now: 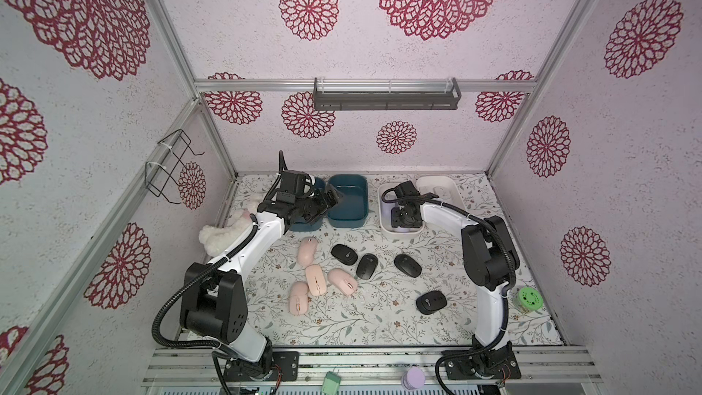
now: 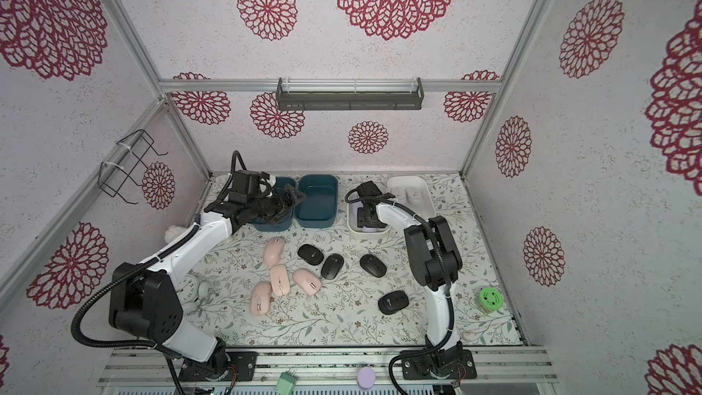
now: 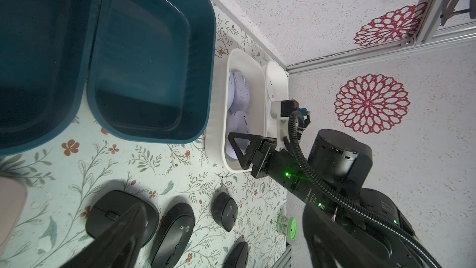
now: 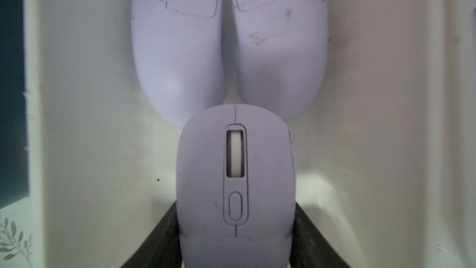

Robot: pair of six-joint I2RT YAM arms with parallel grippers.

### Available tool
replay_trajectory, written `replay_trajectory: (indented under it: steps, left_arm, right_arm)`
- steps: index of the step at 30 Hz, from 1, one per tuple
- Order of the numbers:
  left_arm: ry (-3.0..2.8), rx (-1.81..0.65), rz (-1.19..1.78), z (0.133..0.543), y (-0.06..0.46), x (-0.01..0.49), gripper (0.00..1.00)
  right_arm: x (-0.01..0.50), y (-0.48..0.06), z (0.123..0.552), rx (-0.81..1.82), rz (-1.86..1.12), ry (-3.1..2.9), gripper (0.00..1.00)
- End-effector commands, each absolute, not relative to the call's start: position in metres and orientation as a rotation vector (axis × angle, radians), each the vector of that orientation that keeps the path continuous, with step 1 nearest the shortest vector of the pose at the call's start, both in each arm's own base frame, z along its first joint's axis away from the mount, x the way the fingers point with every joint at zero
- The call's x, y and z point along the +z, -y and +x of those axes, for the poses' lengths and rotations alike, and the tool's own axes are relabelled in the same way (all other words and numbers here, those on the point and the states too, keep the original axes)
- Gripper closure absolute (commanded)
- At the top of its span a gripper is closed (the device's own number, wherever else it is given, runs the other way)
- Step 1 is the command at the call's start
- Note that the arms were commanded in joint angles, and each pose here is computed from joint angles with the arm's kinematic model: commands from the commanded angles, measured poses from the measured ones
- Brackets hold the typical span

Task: Place the mice by color into the storage box
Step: Place the mouse in the storage box.

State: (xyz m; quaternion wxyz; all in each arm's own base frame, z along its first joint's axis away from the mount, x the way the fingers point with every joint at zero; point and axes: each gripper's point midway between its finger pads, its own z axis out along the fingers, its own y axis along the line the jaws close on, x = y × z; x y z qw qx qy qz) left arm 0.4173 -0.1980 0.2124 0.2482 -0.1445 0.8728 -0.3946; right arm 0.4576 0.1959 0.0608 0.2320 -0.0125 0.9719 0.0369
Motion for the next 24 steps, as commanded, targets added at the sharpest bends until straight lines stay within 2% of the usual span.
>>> replay_trajectory:
  steps: [1, 13, 19, 24]
  left_arm:
    - [-2.381, -1.087, -0.388, 0.419, 0.203, 0.209, 0.03]
    - [-2.39, -1.074, -0.391, 0.419, 0.202, 0.206, 0.03]
    - [-2.394, -1.073, -0.39, 0.419, 0.202, 0.205, 0.03]
    - [-2.396, -1.074, -0.393, 0.42, 0.202, 0.204, 0.03]
  right_arm:
    - [0.08, -0.211, 0.468, 0.189, -0.046, -2.635, 0.47]
    - [0.056, -0.228, 0.463, 0.298, -0.011, -2.719, 0.45]
    - [0.052, -0.227, 0.466, 0.294, 0.012, -2.721, 0.39]
    - [0.069, -0.229, 0.468, 0.32, 0.026, -2.684, 0.32]
